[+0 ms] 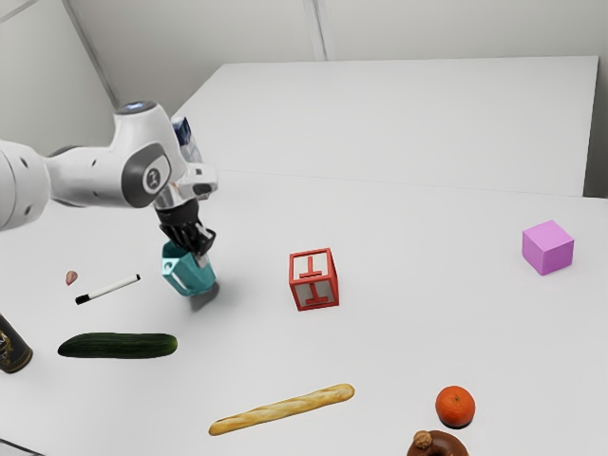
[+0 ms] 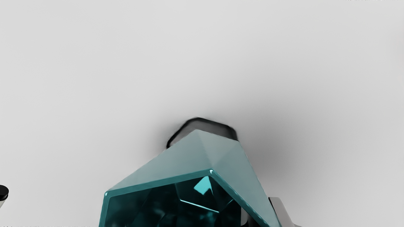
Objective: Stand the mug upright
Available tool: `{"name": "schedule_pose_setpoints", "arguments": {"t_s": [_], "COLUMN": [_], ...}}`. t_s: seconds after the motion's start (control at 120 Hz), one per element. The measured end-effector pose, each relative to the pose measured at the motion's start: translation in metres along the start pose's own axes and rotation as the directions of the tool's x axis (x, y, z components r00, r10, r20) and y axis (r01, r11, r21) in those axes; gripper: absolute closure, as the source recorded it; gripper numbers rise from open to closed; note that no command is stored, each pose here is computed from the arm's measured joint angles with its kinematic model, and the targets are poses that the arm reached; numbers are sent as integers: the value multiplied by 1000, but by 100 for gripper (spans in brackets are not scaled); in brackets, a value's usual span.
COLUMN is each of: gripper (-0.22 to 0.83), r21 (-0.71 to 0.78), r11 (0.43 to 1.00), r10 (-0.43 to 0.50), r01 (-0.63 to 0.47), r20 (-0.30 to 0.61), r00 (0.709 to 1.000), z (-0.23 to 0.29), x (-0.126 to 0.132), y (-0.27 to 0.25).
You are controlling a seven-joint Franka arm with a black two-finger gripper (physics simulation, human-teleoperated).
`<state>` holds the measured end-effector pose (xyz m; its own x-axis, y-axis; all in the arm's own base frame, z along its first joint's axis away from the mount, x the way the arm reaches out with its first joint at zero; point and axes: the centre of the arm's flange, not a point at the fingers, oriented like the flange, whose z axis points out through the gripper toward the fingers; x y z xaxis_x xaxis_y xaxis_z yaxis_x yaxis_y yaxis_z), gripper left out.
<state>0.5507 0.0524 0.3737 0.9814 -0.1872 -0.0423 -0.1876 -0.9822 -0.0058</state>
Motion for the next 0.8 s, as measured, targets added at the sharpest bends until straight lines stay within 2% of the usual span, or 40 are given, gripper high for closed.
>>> {"name": "schedule_pose_setpoints", "arguments": {"t_s": [0.167,0.375,0.467,0.567,0.7,0.8], "gripper": [78,34,22,14,7,5], "r21": [0,-9,-10,-9,-9,1], "r11": [1000,998,996,996,996,996], "r10": [-30,-70,-84,-93,-89,-90], "r01": [30,70,84,93,88,92], "r20": [-1,2,0,-20,-115,-182], "r00": [1000,998,996,995,989,979], "z": [5,11,11,0,-78,-168], "x": [1,0,0,2,8,20], "y": [11,14,13,14,19,20]}}
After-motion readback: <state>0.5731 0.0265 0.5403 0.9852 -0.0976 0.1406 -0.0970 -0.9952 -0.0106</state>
